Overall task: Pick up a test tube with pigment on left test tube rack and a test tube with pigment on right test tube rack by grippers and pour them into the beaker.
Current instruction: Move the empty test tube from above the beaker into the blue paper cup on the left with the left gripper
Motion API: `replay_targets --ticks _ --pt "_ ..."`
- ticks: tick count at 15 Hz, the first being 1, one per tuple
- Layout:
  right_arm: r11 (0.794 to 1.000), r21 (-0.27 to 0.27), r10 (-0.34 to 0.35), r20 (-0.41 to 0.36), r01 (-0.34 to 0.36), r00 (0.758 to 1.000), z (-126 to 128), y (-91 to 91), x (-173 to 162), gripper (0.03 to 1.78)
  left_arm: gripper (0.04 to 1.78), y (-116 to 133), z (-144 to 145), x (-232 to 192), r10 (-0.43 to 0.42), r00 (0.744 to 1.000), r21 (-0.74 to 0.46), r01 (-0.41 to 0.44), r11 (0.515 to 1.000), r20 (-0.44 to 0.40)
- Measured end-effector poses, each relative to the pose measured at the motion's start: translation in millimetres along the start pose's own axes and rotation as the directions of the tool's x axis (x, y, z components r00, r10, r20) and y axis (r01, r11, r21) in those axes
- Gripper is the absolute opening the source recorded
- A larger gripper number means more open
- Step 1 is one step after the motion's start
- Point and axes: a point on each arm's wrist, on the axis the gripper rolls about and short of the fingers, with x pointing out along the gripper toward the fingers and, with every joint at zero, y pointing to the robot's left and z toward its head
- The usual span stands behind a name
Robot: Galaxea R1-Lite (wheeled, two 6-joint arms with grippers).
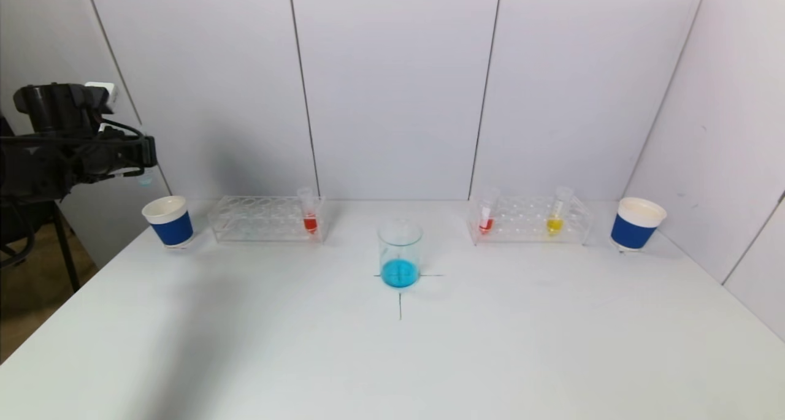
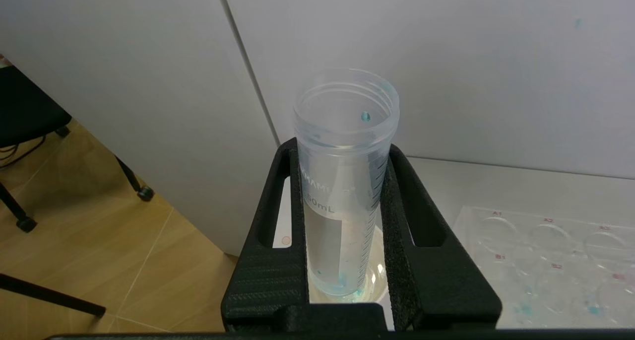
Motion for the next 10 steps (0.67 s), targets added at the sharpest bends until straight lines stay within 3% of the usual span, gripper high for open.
replay_targets --ticks 10 --pt "1.000 0.000 0.000 0.000 0.000 1.000 0.0 0.0 0.0 1.77 0.45 3.8 -47.2 31.9 0.001 0.999 -0.012 -0.002 1.000 -0.047"
